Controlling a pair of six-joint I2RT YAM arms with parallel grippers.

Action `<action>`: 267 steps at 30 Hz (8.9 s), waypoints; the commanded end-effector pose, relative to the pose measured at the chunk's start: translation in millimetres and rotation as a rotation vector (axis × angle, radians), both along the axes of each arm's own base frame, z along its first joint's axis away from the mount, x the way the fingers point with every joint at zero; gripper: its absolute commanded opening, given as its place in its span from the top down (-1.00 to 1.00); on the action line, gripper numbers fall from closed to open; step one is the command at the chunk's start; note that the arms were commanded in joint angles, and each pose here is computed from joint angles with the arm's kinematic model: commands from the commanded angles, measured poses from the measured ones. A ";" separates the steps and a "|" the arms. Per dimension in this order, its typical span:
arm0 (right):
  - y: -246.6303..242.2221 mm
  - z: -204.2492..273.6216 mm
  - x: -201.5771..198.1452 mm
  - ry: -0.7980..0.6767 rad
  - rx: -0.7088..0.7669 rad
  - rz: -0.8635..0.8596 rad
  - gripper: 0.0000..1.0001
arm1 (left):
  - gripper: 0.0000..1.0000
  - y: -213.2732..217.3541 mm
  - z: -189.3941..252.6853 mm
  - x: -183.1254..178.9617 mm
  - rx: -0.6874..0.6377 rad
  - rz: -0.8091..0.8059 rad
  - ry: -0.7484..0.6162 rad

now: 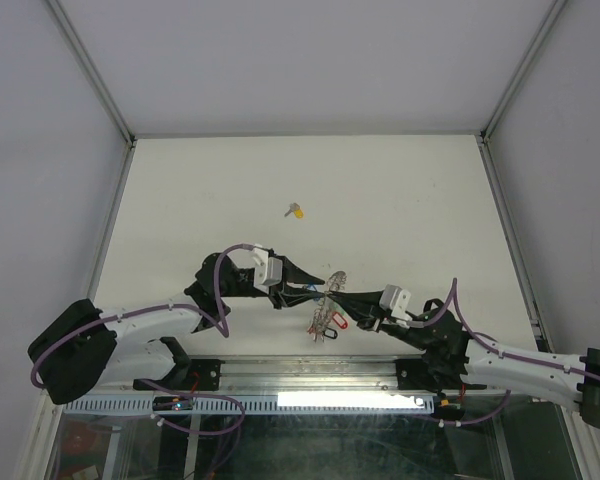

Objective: Put the keys on the keyring

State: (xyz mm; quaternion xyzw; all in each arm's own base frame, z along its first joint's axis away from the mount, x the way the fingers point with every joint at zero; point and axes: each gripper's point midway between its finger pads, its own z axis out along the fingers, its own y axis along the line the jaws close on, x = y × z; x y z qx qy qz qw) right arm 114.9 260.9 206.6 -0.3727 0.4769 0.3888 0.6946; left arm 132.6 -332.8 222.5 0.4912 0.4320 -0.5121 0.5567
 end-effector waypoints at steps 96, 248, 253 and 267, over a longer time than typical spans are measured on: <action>3.0 33.9 -5.2 -0.095 0.072 0.031 1.00 | 0.96 -12.4 -2.6 -7.9 0.095 -0.099 0.051; 6.4 37.4 -5.0 0.164 0.071 0.231 1.00 | 0.83 -8.9 5.0 6.7 0.194 0.217 -0.194; 9.0 32.8 -1.6 0.162 0.034 0.221 1.00 | 0.78 -9.9 11.4 5.0 0.166 0.208 -0.214; 1.9 33.3 11.2 0.143 0.011 0.131 1.00 | 0.78 -8.5 13.3 9.9 0.164 0.235 -0.224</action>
